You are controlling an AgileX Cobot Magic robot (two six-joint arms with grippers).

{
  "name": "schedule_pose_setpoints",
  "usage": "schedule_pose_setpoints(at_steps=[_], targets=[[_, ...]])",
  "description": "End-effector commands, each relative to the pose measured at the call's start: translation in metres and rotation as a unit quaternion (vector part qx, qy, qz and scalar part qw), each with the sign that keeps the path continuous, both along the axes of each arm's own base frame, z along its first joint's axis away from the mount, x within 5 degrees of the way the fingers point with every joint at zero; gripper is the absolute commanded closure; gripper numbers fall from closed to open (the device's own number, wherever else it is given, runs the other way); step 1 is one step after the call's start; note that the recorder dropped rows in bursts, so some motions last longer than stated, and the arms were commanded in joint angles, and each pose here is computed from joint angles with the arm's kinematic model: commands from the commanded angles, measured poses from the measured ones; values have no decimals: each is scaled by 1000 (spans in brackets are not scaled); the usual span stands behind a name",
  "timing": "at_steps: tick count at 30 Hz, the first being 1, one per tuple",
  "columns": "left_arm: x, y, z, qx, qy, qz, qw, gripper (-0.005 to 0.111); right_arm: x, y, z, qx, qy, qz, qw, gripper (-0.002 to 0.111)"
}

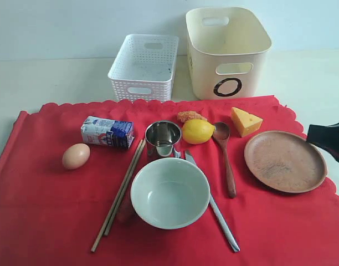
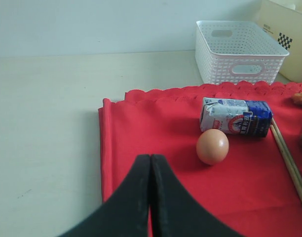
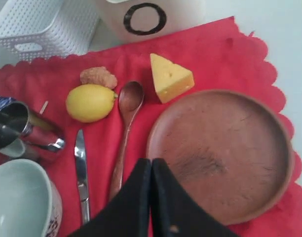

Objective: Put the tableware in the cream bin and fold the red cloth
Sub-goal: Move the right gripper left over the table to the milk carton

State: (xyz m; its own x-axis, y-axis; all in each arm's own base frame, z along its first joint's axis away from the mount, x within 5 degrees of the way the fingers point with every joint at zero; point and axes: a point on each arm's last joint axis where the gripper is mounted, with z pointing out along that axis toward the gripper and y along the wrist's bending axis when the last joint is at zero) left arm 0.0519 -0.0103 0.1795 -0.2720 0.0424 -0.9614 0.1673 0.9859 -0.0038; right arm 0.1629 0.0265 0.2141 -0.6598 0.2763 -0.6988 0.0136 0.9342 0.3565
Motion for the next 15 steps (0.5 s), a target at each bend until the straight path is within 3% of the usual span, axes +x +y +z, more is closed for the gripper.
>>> schedule_pose_setpoints(at_steps=[1,15], targets=[[0,0,2,-2,-6,-1,1000,107,8,12,4,20,-2,70,997,108],[0,0,2,-2,-6,-1,1000,107,36,38,2,85,26,216,972,79]])
